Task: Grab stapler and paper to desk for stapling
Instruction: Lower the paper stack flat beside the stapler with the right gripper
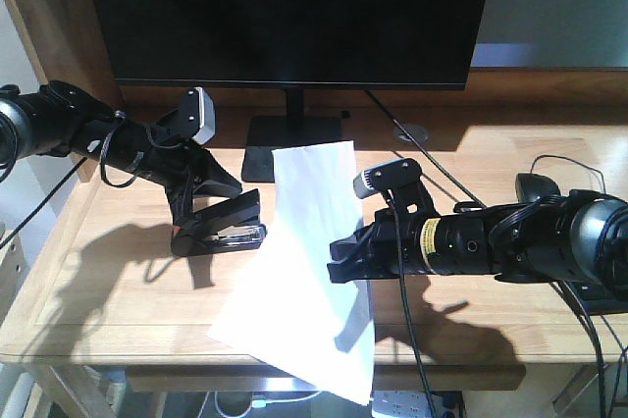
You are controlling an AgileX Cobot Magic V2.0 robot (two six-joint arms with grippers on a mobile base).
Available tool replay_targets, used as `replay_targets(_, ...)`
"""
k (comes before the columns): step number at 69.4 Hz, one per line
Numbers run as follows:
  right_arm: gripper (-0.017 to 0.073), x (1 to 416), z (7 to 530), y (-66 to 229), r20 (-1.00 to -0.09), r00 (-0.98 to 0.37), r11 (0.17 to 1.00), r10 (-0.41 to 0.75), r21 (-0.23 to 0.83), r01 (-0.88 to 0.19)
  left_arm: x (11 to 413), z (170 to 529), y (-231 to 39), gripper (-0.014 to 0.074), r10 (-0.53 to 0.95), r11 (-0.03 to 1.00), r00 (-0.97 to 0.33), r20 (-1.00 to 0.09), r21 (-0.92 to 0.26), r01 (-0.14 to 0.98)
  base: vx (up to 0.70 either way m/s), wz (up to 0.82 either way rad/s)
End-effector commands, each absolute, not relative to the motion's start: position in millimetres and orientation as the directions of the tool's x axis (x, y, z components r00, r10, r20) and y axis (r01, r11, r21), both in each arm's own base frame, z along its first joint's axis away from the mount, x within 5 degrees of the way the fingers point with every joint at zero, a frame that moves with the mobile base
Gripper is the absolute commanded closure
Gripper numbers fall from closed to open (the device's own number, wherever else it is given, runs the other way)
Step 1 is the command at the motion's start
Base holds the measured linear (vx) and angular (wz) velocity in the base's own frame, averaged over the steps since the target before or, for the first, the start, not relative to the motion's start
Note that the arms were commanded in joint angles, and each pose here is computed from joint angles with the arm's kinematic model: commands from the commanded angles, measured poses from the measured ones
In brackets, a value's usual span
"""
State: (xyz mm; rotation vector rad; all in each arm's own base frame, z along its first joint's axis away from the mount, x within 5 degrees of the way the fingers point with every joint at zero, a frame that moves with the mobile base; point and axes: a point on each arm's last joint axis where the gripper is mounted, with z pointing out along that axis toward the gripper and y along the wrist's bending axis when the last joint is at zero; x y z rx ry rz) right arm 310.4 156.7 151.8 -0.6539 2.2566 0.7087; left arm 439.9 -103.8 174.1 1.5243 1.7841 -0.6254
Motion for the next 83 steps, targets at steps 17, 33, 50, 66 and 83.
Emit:
replay_targets(17, 0.0562, 310, 180, 167, -0.795, -0.575, 0.632, -0.194, 0.347, -0.693, 439, 211, -108, 0.06, 0.588, 0.21, -0.024, -0.809, 0.124, 0.97, 0.0, 0.0)
replay_targets(33, 0.0562, 310, 181, 168, -0.805, -0.56, 0.615, -0.194, 0.345, -0.709, 439, 211, -108, 0.06, 0.588, 0.21, -0.024, -0.809, 0.124, 0.97, 0.0, 0.0)
replay_targets(50, 0.0562, 307, 185, 172, -0.818, -0.548, 0.563, -0.176, 0.373, -0.737, 439, 211, -108, 0.06, 0.588, 0.21, -0.024, -0.809, 0.124, 0.97, 0.0, 0.0)
replay_targets(66, 0.0562, 305, 186, 173, -0.823, -0.54, 0.543, -0.174, 0.377, -0.75, 439, 211, -108, 0.06, 0.588, 0.21, -0.024, -0.809, 0.124, 0.97, 0.0, 0.0)
replay_targets(83, 0.0562, 314, 179, 164, -0.808, -0.554, 0.662, -0.198, 0.307, -0.684, 439, 211, -108, 0.06, 0.588, 0.21, -0.024, -0.809, 0.124, 0.97, 0.0, 0.0)
